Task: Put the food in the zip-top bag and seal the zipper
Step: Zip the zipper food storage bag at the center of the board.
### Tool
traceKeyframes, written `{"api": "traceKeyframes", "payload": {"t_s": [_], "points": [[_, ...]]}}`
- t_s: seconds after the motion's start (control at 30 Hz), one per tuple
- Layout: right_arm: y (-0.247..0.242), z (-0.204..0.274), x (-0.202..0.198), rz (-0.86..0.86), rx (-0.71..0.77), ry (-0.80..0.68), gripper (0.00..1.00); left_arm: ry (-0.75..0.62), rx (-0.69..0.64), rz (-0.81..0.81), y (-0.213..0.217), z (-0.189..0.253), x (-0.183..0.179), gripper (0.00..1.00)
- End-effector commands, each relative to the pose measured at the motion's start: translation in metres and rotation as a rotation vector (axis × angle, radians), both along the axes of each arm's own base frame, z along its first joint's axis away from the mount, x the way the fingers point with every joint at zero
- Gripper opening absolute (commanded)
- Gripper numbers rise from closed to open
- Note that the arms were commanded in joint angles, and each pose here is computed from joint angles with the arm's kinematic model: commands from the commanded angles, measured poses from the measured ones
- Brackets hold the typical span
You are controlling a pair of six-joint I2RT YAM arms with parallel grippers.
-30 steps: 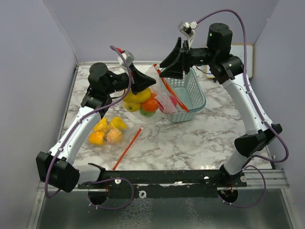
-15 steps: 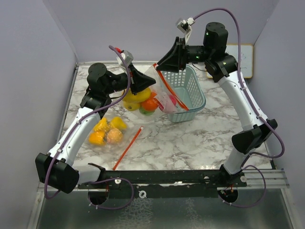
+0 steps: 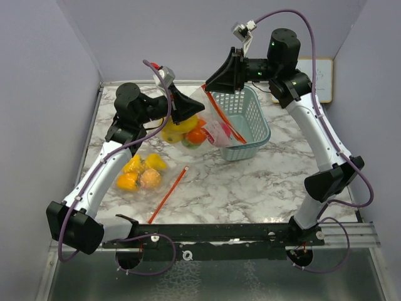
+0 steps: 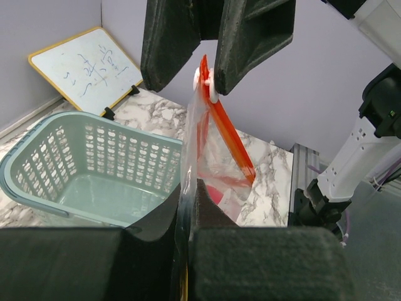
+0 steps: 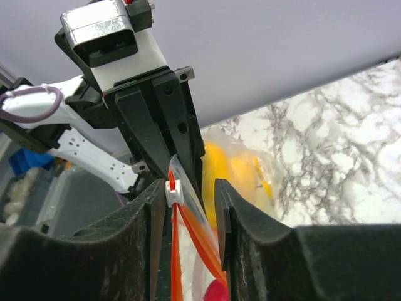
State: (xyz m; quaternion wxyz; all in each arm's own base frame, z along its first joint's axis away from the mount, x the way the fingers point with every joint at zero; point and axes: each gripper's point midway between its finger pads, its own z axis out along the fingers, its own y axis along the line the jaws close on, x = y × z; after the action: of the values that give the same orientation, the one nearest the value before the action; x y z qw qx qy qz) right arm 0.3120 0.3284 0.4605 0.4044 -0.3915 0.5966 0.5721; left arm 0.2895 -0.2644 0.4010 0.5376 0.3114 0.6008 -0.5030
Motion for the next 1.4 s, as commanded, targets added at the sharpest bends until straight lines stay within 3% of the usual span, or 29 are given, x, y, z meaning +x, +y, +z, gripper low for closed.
{"api": "traceKeyframes", "payload": {"t_s": [0.0,0.13,0.2,0.83,1.13,1.37], "points": [[0.001,0.0,0.0,0.018,0.005,0.006,0.29,-0.063,-0.03,0.013,0.004,0.023,-0.006,0.0],[0.002,-0.004,0.002,0.014,-0.004,0.021,0.1,-0.065,-0.031,0.015,0.004,0.023,-0.005,0.0],[0.001,-0.005,0.004,0.007,-0.011,0.02,0.07,-0.068,-0.032,0.014,0.004,0.025,-0.005,0.0],[-0.018,-0.057,0.019,-0.102,-0.174,-0.016,0.04,-0.112,-0.005,0.09,0.021,0.033,-0.002,0.0],[-0.006,-0.009,-0.003,0.075,0.0,-0.029,0.03,-0.094,-0.028,0.036,0.013,0.026,-0.002,0.0],[-0.005,0.006,-0.015,0.175,0.052,-0.025,0.03,-0.092,-0.035,0.03,0.011,0.028,0.001,0.0]]}}
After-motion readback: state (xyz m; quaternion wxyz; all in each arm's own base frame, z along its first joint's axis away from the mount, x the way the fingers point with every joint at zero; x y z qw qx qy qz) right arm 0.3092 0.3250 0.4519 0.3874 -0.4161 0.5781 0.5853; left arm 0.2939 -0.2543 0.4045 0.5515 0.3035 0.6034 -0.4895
